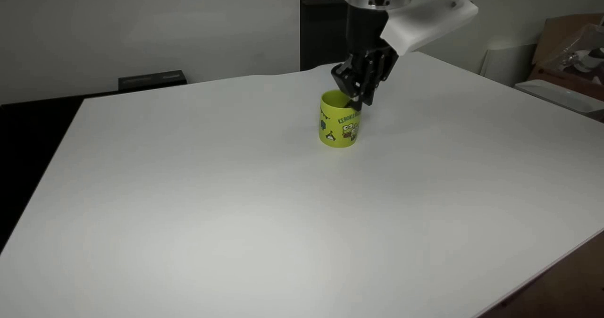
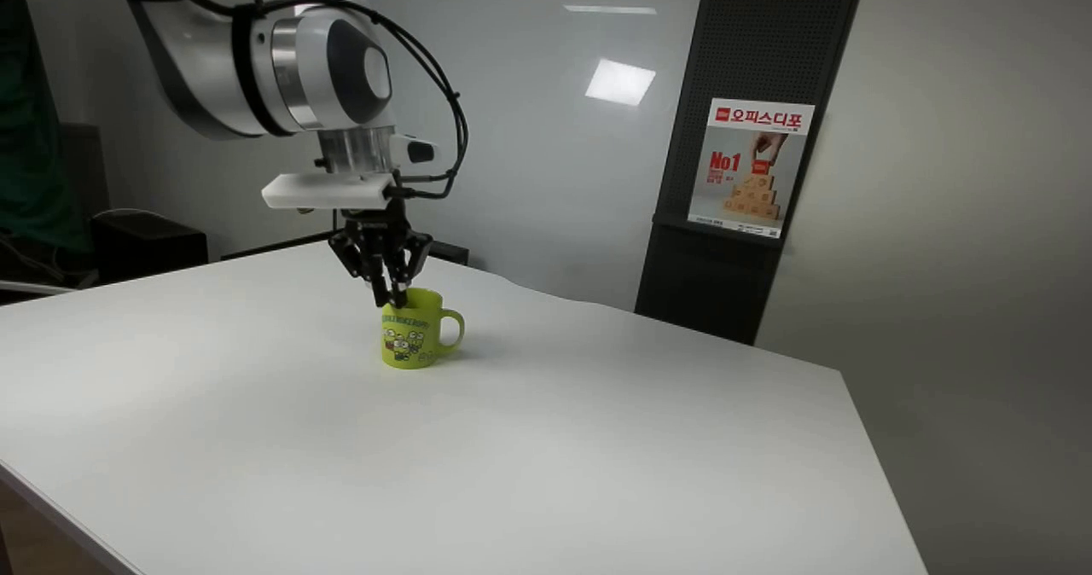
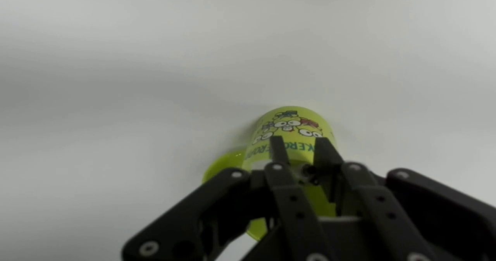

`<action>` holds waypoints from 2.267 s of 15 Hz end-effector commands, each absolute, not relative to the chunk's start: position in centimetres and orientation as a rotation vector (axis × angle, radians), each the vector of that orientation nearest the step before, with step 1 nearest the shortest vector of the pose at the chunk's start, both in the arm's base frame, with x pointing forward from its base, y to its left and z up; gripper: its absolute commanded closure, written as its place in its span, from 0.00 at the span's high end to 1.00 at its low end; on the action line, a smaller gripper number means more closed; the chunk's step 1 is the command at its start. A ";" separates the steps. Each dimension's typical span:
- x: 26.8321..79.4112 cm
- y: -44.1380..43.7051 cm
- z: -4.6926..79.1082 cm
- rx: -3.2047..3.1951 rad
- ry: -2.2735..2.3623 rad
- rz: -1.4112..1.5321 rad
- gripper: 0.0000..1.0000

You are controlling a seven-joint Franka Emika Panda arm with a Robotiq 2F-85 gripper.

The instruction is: Take the pen out of the cup and put it on the table

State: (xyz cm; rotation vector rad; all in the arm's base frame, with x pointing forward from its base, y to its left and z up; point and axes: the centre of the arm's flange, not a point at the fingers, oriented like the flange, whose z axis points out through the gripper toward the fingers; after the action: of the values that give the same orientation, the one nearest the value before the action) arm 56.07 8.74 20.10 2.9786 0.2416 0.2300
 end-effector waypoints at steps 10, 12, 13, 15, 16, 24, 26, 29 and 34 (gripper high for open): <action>56.6 8.6 23.9 2.973 0.304 0.317 0.03; 56.1 8.6 26.2 2.976 0.312 0.342 0.03; 55.8 8.6 27.4 2.981 0.319 0.359 0.03; 54.7 8.9 30.1 2.971 0.339 0.401 0.03; 54.2 9.1 31.3 2.964 0.352 0.423 0.03; 49.2 5.6 35.9 2.662 0.252 0.655 0.03; 48.8 3.2 35.0 2.609 0.172 0.653 0.03; 48.5 0.3 32.3 2.581 0.084 0.597 0.03; 48.9 -1.6 28.3 2.726 0.074 0.631 0.03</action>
State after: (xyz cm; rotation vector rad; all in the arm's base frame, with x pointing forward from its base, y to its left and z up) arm 48.33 -0.88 30.56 2.6388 0.0929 0.5557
